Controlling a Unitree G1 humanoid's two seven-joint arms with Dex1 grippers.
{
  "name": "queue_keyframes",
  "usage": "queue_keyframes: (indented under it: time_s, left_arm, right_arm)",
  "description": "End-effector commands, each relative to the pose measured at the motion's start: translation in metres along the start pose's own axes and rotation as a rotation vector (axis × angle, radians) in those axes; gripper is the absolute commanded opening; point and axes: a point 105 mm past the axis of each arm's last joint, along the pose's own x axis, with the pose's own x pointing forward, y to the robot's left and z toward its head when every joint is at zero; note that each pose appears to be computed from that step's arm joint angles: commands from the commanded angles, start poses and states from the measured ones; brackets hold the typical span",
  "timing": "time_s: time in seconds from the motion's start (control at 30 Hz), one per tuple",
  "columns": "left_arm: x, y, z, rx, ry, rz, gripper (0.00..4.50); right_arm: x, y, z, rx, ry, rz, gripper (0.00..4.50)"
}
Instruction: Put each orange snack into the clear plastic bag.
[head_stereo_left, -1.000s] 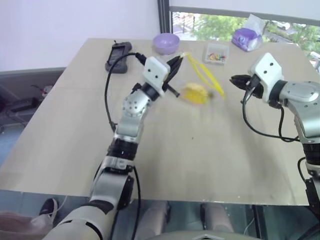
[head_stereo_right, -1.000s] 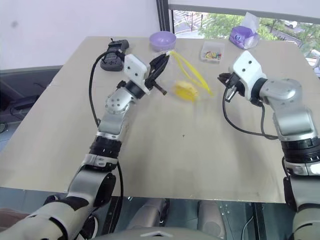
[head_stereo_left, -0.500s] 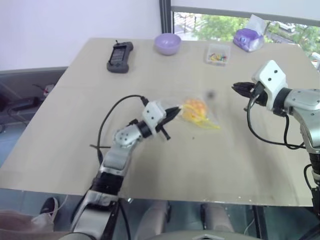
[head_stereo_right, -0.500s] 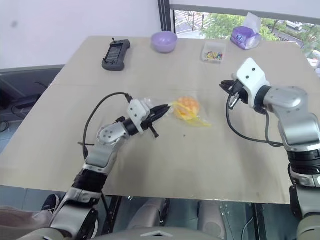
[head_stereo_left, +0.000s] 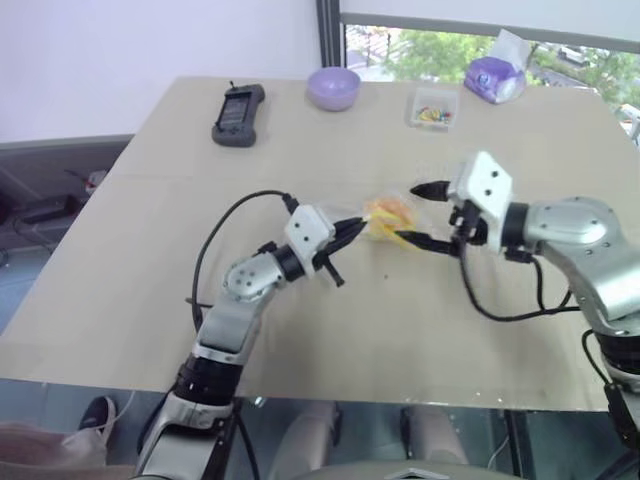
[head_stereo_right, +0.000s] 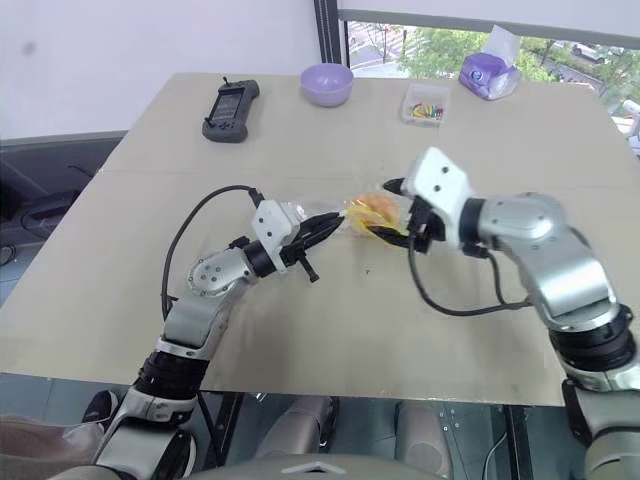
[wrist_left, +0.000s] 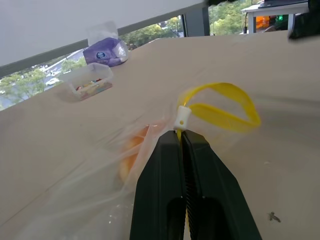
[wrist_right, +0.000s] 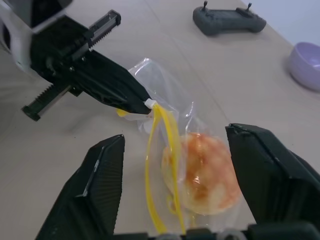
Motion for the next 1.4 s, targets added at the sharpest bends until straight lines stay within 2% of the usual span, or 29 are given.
queue_keyframes:
  time_s: [0.03,0.3,0.33,0.37,0.4,0.43,0.53,1.4]
  left_arm:
    - [-0.002,-0.001,0.017,0.018,-0.050,-0.012,0.00]
    - [-0.010,-0.004,0.026,0.045,-0.033,-0.031,0.00]
    - [-0.011,-0.005,0.026,0.052,-0.025,-0.037,0.00]
    - [-0.011,-0.006,0.026,0.058,-0.021,-0.041,0.00]
    - [-0.012,-0.006,0.027,0.062,-0.018,-0.043,0.00]
    - [-0.012,-0.007,0.027,0.067,-0.016,-0.046,0.00]
    - [-0.014,-0.007,0.027,0.081,-0.002,-0.053,0.00]
    - [-0.018,-0.005,0.025,0.178,0.000,-0.068,0.00]
  right_arm:
    - [0.011,0.000,0.015,-0.140,-0.033,-0.027,3.24]
    - [0.028,0.012,0.029,-0.284,-0.101,-0.005,3.24]
    - [0.030,0.014,0.031,-0.294,-0.111,-0.003,3.00]
    - [0.032,0.015,0.033,-0.304,-0.119,-0.004,3.00]
    - [0.033,0.016,0.033,-0.317,-0.119,0.001,2.55]
    - [0.034,0.017,0.032,-0.332,-0.115,0.005,2.30]
    - [0.035,0.015,0.028,-0.382,-0.092,-0.008,0.91]
    - [0.041,0.025,0.031,-0.525,-0.092,0.049,0.91]
